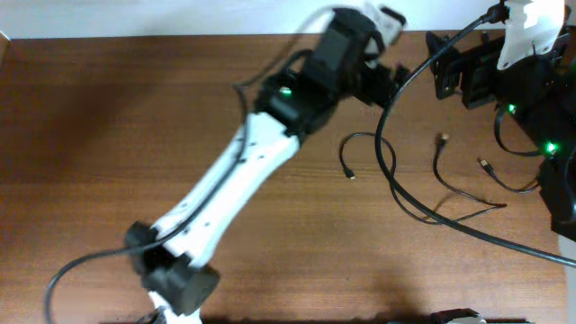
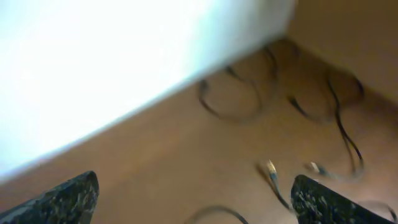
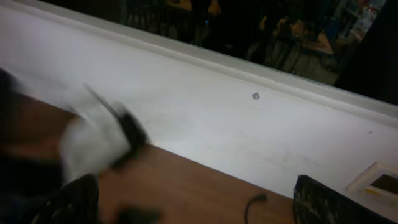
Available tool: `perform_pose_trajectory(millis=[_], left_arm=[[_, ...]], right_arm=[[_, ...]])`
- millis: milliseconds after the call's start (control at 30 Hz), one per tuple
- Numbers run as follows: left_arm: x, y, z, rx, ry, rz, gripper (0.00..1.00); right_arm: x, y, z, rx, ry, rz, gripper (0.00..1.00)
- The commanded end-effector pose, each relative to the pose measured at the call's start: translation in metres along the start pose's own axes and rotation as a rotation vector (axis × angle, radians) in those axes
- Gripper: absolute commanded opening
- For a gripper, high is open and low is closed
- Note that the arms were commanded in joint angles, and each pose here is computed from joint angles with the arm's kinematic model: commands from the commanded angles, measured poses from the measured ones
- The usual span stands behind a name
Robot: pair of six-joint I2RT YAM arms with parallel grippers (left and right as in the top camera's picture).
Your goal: Untangle cables
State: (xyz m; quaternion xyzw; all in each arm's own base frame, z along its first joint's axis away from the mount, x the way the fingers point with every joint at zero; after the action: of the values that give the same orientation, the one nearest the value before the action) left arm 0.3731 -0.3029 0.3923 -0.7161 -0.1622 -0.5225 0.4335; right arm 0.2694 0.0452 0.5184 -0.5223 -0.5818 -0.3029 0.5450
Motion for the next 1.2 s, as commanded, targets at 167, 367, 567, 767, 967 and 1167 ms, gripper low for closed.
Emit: perform_pose_trajectory(millis=[167, 367, 567, 767, 967, 1167], left_arm=[[0.063, -0.134, 0.031, 0.329, 0.121, -0.219, 0.99], [0.008, -0.179, 0.086, 0.516, 0.061, -0.204, 0.99], [-0.039, -0.227, 0.094, 0.579, 0.031, -0.336, 0.99], [-0.037, -0.227, 0.094, 0.58, 0.031, -0.35, 0.99], [-0.036, -0.227, 0.094, 0.58, 0.031, -0.357, 0.99], [-0.036, -0.228, 0.094, 0.58, 0.03, -0.36, 0.99]], right_arm=[[-0.004, 0.005, 0.0, -0.019, 0.01, 0.006, 0.98], [-0.053, 0.046, 0.001, -0.072, 0.01, 0.047, 0.98], [-0.145, 0.072, -0.023, -0.376, 0.521, 0.235, 0.88], [-0.281, 0.078, 0.003, -0.557, 1.148, 0.495, 0.87], [-0.324, 0.089, 0.059, -0.327, 0.695, 0.768, 0.87], [-0.398, 0.095, 0.076, -0.349, 0.591, 1.035, 0.86]])
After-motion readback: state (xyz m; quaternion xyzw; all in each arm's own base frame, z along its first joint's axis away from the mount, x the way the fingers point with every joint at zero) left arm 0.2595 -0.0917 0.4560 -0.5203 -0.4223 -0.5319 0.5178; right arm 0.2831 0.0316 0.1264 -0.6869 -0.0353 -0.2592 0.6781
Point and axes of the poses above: each gripper's point midway between its finger pads, its own y axis out along the fingers, its own z axis along the line the jaws close on, x = y × z, the point moved 9 cm from there along -y, back along the fingers, and after that the axes turned 3 degrees about -y, right-handed, at the moved point
